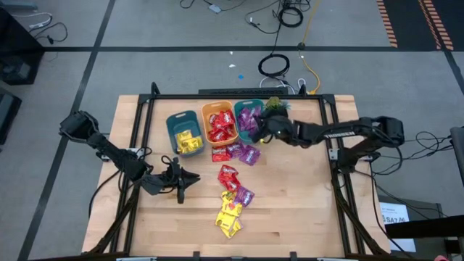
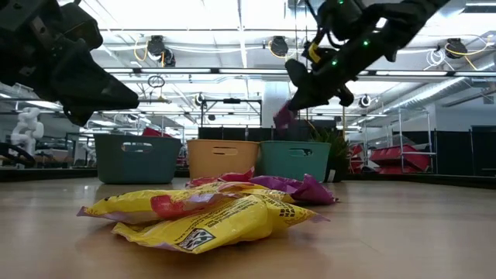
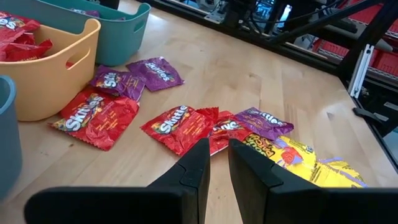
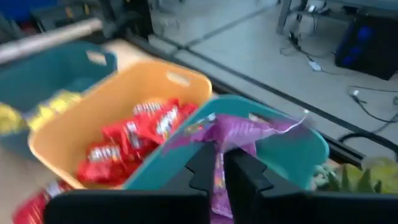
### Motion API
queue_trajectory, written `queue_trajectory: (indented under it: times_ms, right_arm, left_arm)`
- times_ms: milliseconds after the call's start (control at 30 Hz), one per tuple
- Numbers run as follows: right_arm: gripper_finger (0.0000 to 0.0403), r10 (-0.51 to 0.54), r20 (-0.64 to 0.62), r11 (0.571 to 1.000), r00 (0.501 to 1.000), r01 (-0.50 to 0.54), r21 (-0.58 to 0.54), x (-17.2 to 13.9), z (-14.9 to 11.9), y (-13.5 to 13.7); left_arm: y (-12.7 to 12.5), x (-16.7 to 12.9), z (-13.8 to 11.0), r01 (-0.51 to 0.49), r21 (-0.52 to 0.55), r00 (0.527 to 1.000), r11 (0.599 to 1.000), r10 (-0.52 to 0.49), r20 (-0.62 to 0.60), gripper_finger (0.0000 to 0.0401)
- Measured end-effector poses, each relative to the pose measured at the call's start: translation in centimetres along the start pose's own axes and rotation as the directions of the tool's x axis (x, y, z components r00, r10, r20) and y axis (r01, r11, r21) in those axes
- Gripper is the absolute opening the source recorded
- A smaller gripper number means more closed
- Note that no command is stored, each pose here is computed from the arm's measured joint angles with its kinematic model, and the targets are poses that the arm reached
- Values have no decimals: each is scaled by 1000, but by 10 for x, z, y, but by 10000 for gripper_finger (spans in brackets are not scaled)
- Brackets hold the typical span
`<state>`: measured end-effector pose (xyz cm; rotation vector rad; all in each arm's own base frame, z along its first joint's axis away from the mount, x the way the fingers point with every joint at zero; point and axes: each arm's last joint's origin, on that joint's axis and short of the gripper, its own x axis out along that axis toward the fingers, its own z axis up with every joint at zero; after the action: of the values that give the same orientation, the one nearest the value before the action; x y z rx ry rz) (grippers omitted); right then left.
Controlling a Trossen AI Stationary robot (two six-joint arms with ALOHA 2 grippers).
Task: Sort candy
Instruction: Put the purple candy into the green bin
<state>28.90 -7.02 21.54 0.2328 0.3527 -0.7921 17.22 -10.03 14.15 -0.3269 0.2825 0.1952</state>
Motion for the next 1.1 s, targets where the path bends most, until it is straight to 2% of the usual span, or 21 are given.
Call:
queue_trajectory:
  times_ms: [100,433,567,733,833,967,1100]
  right_arm:
    - [57,-19,-35,999,999,18,-33,3,6,-1]
    - [217,29,6,1000,1000,-29,-10,-2,25,7]
    - [261,68,4,992,998,-67,-108,-17,28,14]
    - [272,162,-71,973,984,-171,-154,-51,24,24]
    - [263,231,-121,960,965,-247,-134,-71,17,33]
    - [248,281,-181,940,942,-308,-145,-87,-17,48]
    - [235,265,-153,955,952,-281,-95,-95,-66,54]
  left_arm:
    - [0,0,-1,12,3,1000,1000,-12,-12,68]
    - [-1,0,0,19,-1,1000,1000,-19,-12,68]
    - [-1,0,-1,38,-1,999,999,-38,-25,68]
    - [-1,0,-1,39,-1,999,999,-39,-26,68]
    - [-1,0,-1,39,0,999,999,-39,-26,68]
    - [-1,0,-1,39,-1,999,999,-39,-26,68]
    - [-1,0,-1,40,-2,999,999,-40,-24,68]
